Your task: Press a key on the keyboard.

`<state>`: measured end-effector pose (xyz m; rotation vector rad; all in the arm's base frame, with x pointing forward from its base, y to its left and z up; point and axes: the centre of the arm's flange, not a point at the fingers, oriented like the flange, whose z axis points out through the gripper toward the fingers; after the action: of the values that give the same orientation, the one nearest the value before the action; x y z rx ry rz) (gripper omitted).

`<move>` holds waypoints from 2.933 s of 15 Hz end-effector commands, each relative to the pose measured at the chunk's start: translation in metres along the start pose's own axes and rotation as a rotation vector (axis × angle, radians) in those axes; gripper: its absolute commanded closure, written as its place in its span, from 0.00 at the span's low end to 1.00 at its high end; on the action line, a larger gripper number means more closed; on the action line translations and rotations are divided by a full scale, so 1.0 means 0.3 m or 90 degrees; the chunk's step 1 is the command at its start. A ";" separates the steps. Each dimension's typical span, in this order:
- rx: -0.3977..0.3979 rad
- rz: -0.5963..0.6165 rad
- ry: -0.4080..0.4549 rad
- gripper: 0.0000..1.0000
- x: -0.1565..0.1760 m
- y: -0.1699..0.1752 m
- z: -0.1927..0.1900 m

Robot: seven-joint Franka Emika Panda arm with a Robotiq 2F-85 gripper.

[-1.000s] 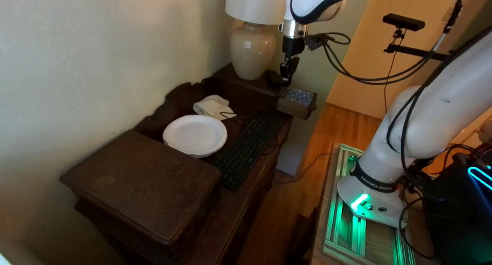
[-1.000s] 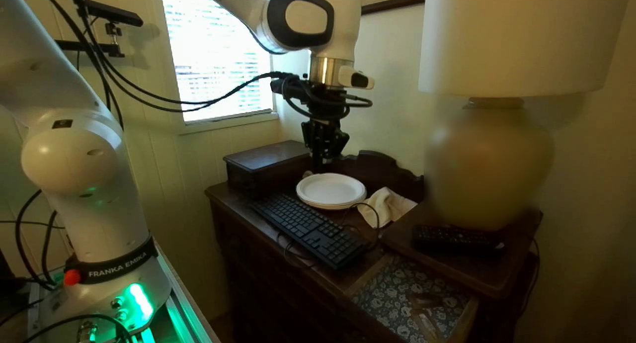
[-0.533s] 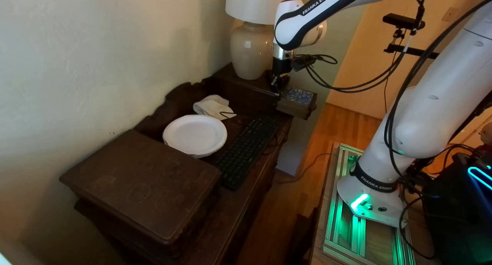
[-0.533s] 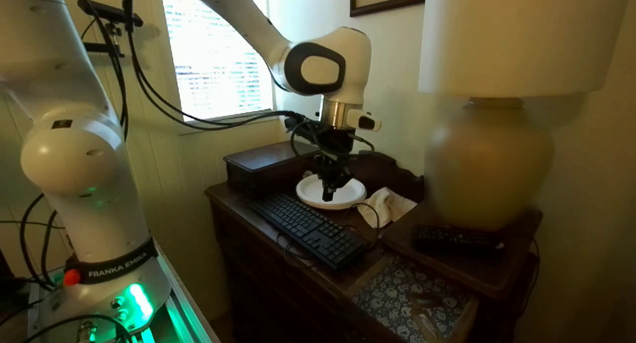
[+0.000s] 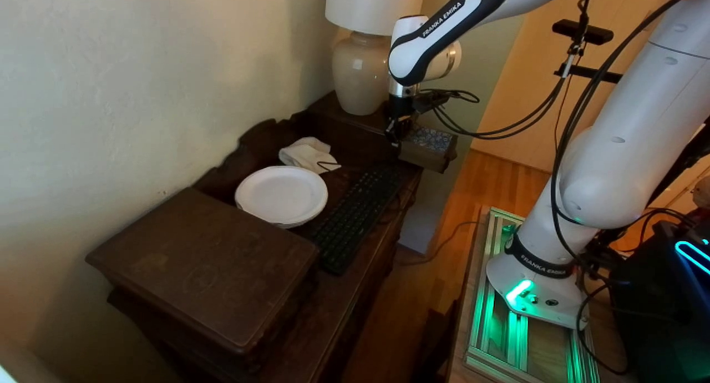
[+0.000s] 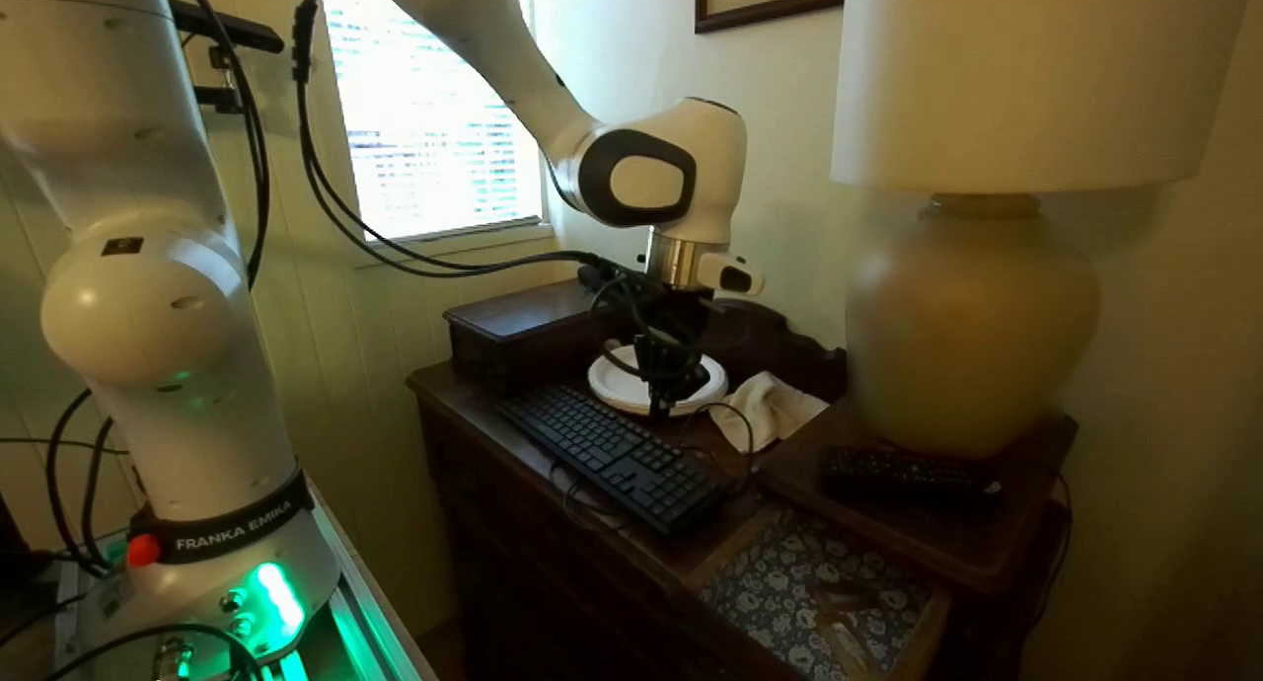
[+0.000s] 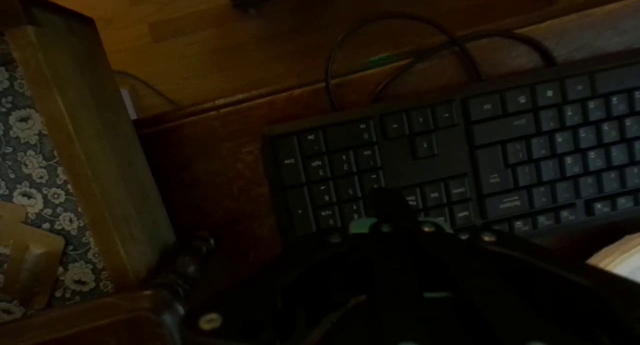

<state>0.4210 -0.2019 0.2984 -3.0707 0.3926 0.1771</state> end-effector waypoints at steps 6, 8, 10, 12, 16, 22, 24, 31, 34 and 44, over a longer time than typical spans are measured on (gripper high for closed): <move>-0.018 -0.001 0.020 1.00 0.057 -0.018 0.103; -0.023 0.003 0.026 1.00 0.076 -0.011 0.133; -0.025 0.005 0.016 1.00 0.087 -0.006 0.169; -0.023 0.006 0.009 1.00 0.099 0.003 0.199; -0.026 0.004 0.011 1.00 0.121 0.010 0.235; -0.017 -0.004 0.003 1.00 0.148 -0.013 0.264; -0.008 -0.001 0.003 1.00 0.156 -0.024 0.271; -0.008 0.011 -0.001 1.00 0.171 -0.012 0.301; -0.010 0.016 -0.011 1.00 0.171 -0.002 0.315; -0.004 0.005 -0.013 1.00 0.151 -0.010 0.306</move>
<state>0.4562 -0.2073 0.1930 -3.0884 0.4169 0.2420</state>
